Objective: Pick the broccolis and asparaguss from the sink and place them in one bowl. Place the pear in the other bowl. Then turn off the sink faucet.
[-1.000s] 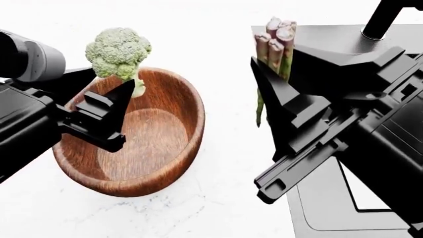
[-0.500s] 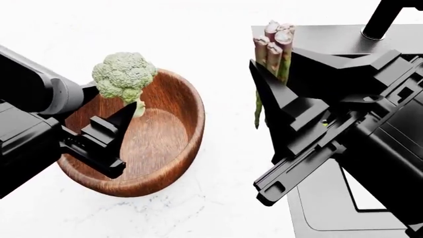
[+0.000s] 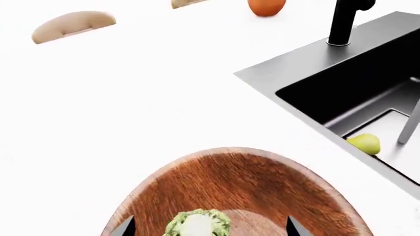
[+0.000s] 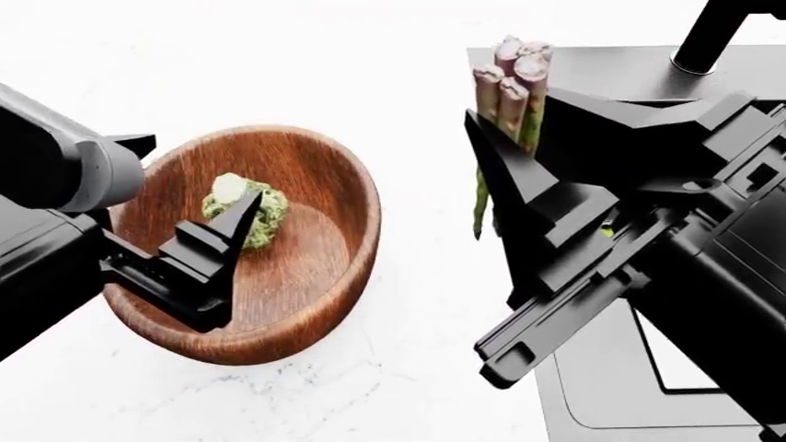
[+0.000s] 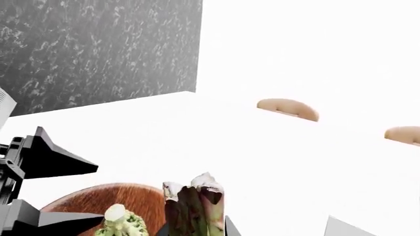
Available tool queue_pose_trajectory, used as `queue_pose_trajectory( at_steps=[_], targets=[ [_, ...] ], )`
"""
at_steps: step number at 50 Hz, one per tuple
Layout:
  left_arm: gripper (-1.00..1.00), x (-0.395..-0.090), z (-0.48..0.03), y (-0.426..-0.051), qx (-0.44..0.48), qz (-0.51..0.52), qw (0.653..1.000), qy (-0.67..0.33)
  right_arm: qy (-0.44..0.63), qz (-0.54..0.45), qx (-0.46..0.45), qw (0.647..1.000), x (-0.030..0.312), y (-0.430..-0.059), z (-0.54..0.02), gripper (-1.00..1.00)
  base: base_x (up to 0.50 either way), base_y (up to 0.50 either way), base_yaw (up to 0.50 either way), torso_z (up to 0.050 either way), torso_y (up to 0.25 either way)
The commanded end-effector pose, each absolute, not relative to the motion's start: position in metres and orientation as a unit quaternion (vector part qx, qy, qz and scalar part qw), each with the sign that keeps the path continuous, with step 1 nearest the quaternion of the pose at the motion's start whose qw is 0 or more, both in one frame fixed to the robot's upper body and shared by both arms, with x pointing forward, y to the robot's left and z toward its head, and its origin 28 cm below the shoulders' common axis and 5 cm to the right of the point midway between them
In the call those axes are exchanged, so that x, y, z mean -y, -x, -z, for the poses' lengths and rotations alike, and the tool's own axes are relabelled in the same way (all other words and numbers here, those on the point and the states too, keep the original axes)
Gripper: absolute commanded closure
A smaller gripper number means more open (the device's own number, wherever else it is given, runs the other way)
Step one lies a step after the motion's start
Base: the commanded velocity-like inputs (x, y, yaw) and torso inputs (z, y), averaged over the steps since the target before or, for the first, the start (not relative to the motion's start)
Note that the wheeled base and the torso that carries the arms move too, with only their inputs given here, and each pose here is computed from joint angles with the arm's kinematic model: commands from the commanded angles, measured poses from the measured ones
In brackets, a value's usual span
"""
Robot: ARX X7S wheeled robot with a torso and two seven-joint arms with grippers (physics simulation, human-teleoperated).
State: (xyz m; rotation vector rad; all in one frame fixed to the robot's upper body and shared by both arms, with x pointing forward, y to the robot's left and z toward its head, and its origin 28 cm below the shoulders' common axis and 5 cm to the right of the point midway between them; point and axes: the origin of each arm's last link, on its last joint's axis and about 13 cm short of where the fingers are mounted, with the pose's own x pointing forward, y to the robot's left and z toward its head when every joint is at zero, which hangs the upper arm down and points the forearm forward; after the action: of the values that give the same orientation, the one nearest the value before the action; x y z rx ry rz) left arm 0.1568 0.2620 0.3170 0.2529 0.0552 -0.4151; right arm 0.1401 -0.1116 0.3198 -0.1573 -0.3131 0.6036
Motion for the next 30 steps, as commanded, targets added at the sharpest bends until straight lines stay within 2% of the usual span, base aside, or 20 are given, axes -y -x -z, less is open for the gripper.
queue_pose_trajectory(
  at_steps=[1, 13, 30],
  targets=[
    [-1.00, -0.262, -0.325, -0.150, -0.002, 0.209, 0.971, -0.118, 0.069, -0.299, 0.179, 0.935, 0.111, -0.137, -0.330, 1.00, 0.00, 0.00, 0.00, 0.000, 0.000],
    [-1.00, -0.269, -0.333, -0.136, 0.045, 0.194, 0.975, -0.102, 0.054, -0.359, 0.209, 0.908, 0.094, -0.117, -0.349, 1.00, 0.00, 0.00, 0.00, 0.001, 0.001],
    [-1.00, -0.280, -0.326, -0.138, 0.068, 0.151, 0.983, -0.076, 0.014, -0.445, 0.216, 0.869, 0.074, -0.096, -0.360, 1.00, 0.00, 0.00, 0.00, 0.000, 0.000]
  ],
)
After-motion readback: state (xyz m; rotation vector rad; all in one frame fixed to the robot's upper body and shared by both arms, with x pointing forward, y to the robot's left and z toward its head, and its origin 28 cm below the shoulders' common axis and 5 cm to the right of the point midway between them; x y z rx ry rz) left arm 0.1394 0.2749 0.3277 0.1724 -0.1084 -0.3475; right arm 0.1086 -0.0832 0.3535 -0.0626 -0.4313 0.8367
